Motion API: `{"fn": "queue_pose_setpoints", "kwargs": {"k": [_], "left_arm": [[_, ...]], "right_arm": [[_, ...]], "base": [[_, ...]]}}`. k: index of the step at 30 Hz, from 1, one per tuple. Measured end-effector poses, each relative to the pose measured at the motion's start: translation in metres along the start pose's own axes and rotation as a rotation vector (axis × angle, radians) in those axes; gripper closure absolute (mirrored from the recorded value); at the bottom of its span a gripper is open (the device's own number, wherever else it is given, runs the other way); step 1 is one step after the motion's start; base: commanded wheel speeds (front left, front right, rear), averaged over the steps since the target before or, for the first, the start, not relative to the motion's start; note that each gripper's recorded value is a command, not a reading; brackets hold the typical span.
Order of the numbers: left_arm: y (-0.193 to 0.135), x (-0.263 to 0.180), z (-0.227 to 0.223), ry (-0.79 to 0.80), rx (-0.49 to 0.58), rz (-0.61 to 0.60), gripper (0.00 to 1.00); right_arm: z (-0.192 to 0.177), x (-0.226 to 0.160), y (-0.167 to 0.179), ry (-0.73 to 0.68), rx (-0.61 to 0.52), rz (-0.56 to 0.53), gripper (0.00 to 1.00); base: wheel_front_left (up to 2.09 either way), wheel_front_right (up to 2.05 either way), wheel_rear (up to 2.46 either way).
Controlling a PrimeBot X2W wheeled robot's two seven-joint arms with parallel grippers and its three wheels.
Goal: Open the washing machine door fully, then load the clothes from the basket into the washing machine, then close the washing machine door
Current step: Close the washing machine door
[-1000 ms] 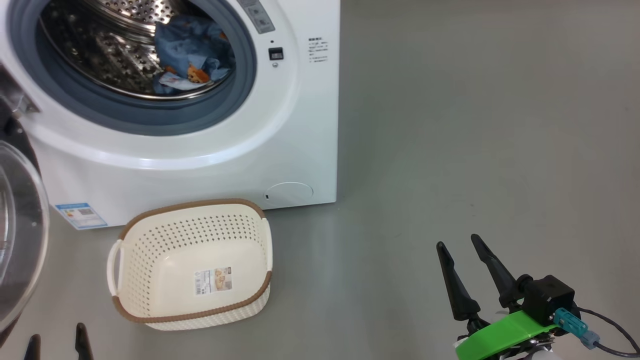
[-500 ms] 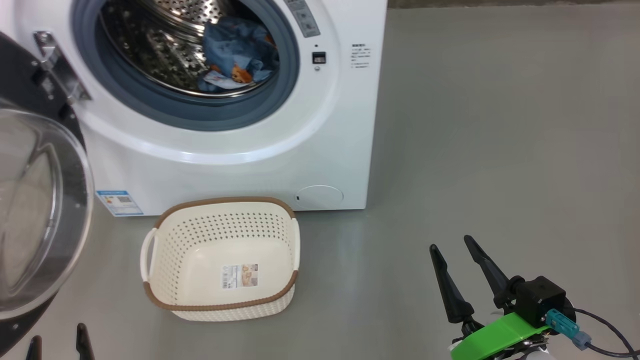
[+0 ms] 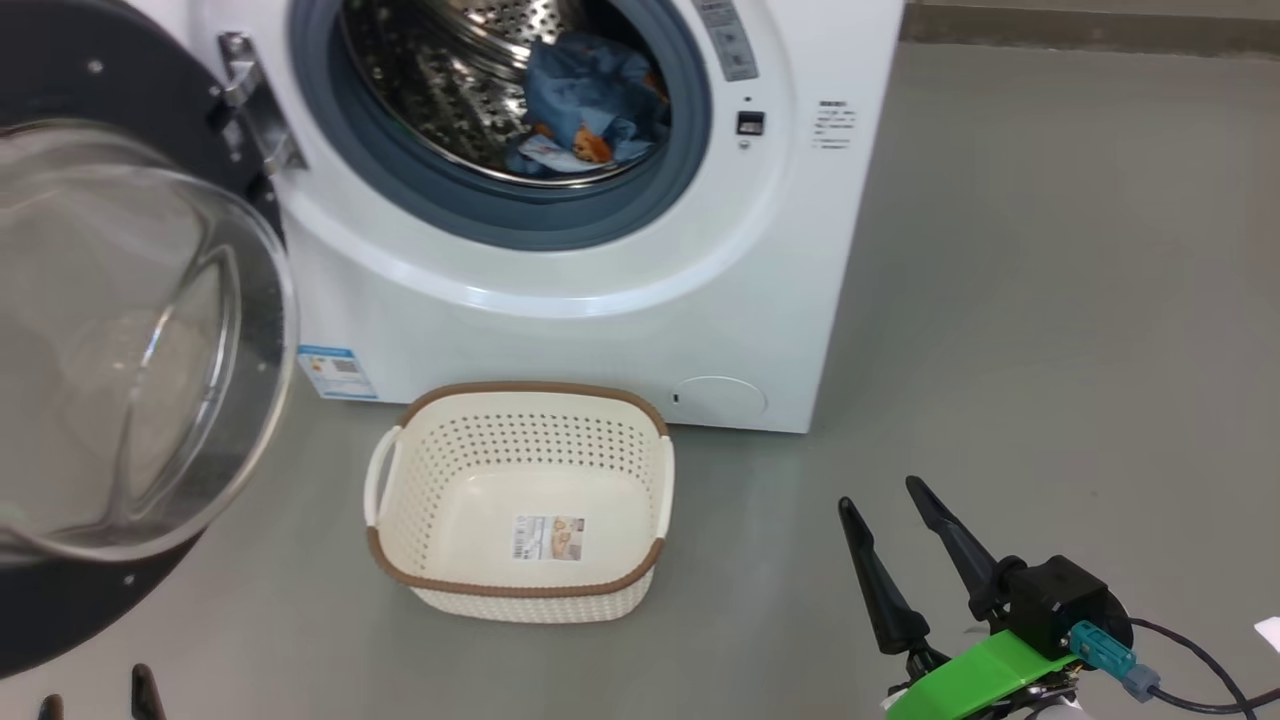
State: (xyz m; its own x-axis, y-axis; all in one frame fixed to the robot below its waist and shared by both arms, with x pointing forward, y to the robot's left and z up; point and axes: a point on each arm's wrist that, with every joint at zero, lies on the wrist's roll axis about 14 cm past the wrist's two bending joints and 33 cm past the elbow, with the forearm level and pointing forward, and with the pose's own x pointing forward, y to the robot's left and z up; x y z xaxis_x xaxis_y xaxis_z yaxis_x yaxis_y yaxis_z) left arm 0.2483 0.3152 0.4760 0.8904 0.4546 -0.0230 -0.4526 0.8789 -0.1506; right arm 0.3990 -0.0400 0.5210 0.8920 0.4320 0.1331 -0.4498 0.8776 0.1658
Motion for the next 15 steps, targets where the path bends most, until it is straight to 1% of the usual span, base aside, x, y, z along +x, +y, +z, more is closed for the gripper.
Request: {"fn": "queue_pose_setpoints", "kwargs": {"k": [10, 15], "left_arm": [[0.035, -0.021, 0.003, -0.012, -0.008, 0.12, 0.0], [0.048, -0.032, 0.004, -0.02, -0.013, 0.161, 0.0]], "right_arm": [[-0.007, 0.014, 0.032, 0.019, 0.009, 0.098, 0.0], [-0.01, 0.019, 0.049, 0.027, 0.012, 0.15, 0.0]], "base": [[0.0, 0.0, 0.0], [0.0, 0.0, 0.0]]}}
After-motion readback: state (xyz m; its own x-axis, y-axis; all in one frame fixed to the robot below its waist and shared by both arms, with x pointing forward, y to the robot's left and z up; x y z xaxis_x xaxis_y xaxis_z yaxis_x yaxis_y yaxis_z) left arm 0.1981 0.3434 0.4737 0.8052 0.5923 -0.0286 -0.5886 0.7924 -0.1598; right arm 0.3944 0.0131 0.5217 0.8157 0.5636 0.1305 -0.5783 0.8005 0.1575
